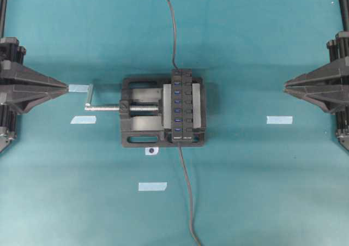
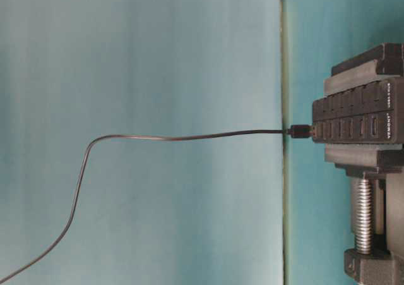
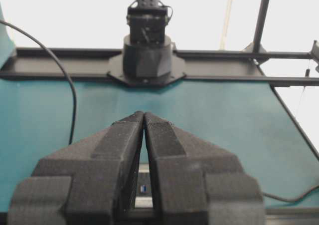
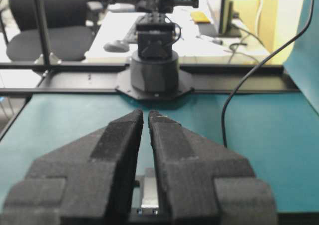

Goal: Insert the USB into the front port of the fixed hub.
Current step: 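Move the right gripper toward the black USB cable plug at the hub end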

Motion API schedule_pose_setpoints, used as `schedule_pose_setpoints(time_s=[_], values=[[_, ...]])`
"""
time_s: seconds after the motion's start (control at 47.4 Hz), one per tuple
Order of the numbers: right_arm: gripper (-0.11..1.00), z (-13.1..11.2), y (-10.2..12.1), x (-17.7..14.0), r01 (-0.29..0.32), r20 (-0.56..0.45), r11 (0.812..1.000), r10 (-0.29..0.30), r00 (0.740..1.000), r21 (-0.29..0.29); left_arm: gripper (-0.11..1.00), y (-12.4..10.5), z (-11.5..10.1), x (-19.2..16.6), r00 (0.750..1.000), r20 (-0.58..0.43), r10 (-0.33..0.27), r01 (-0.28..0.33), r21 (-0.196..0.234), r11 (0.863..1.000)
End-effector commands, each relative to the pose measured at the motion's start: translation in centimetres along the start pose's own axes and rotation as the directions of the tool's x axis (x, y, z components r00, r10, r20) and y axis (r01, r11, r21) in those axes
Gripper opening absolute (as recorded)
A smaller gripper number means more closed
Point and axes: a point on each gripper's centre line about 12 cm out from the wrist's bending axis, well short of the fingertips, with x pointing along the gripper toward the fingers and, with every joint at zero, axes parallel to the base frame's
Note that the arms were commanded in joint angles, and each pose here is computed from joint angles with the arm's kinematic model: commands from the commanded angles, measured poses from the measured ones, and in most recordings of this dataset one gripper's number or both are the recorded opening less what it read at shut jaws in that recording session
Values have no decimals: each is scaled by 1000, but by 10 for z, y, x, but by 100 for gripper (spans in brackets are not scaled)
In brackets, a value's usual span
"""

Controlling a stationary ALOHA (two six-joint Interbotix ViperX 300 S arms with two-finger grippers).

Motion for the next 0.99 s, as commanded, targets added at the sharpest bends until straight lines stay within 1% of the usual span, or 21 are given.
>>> schedule_pose_setpoints(time_s=[0.0, 0.042, 0.063, 0.084, 0.127, 0.19, 0.275, 0.401, 0.528, 0.655, 0.739, 0.845, 0.971], values=[[16, -1, -2, 1, 11, -6, 1000, -11, 1000, 19, 13, -2, 2, 2, 1000, 5, -9, 9, 1, 1000], [17, -3, -3, 1, 18, -21, 999, -17, 1000, 45, 11, -2, 0, 3, 1000, -2, -11, 11, -3, 1000], [19, -4, -3, 1, 23, -32, 997, -21, 999, 69, 8, -2, 0, 3, 1000, -6, -11, 11, -4, 1000], [17, -6, -3, 2, 27, -46, 995, -23, 999, 93, 4, -2, 0, 4, 1000, -11, -11, 11, -6, 1000], [11, -8, -4, 2, 37, -74, 990, -27, 997, 138, 0, -2, -1, 5, 1000, -21, -11, 10, -9, 1000], [4, -11, -4, 2, 48, -121, 982, -26, 992, 184, 0, -3, -3, 8, 999, -51, -13, 13, -10, 1000], [-1, -15, -3, 2, 60, -185, 974, -19, 983, 218, 0, -3, -3, 12, 997, -80, -16, 15, -11, 1000], [-3, -22, -3, 0, 76, -259, 970, -15, 966, 229, 0, -5, -2, 17, 995, -100, -22, 21, -11, 1000], [-3, -22, -4, 0, 86, -280, 969, -18, 960, 233, 0, -5, -3, 19, 993, -112, -22, 21, -11, 1000], [-3, -22, -9, 0, 116, -296, 966, -44, 954, 231, 0, -5, -3, 20, 993, -116, -24, 23, -11, 1000], [-3, -23, -13, 1, 138, -316, 965, -61, 947, 225, 0, -5, -4, 21, 990, -138, -23, 22, -13, 1000], [-3, -25, -17, 3, 161, -352, 962, -76, 933, 221, 0, -5, -8, 24, 984, -175, -23, 21, -14, 1000], [-3, -27, -18, 11, 175, -397, 960, -76, 915, 219, 0, -5, -10, 30, 980, -200, -22, 20, -14, 1000]])
